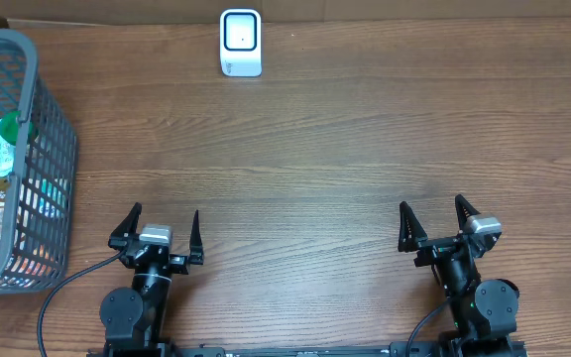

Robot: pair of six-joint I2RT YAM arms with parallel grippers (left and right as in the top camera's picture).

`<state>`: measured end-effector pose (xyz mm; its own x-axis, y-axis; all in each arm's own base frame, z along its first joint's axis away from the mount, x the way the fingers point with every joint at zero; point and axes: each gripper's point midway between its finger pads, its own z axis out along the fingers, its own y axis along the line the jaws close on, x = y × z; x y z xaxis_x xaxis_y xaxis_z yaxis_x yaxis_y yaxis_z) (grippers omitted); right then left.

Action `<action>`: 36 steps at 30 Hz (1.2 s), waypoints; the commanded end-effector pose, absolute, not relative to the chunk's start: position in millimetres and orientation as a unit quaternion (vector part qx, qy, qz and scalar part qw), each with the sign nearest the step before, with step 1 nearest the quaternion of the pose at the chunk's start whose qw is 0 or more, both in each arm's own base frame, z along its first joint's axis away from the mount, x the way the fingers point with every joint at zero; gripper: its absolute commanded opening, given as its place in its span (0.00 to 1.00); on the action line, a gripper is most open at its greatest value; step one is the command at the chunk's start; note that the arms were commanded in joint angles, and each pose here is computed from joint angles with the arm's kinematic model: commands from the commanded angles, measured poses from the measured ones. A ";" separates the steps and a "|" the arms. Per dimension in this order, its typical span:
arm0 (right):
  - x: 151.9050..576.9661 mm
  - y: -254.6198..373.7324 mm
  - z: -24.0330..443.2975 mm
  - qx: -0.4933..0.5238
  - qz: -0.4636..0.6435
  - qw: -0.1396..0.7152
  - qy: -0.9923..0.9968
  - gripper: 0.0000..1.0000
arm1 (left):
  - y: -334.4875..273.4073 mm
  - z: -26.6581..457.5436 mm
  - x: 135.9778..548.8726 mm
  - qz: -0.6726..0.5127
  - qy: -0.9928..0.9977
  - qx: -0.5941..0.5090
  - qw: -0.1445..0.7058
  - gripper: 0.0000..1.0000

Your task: Scan the item barcode

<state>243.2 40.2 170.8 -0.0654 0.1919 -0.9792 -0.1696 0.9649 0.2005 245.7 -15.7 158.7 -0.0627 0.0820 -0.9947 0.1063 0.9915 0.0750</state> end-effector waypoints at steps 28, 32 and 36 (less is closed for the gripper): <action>243.4 38.9 170.2 0.009 0.130 0.687 0.715 1.00 | -13.7 254.9 262.2 -0.073 0.804 -0.017 0.590 1.00; 243.4 38.9 170.2 0.009 0.130 0.687 0.715 1.00 | -13.3 280.3 271.2 -0.073 0.846 -0.024 0.528 0.99; 243.4 38.9 170.2 0.009 0.130 0.687 0.715 1.00 | -13.6 309.1 283.3 -0.072 0.882 -0.023 0.466 1.00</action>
<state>243.1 40.5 170.9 -0.0654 0.1916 -0.9793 -0.1715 0.9646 0.2001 270.8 -15.3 273.0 -0.5556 -0.0954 -0.8259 0.0348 0.9898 -0.1378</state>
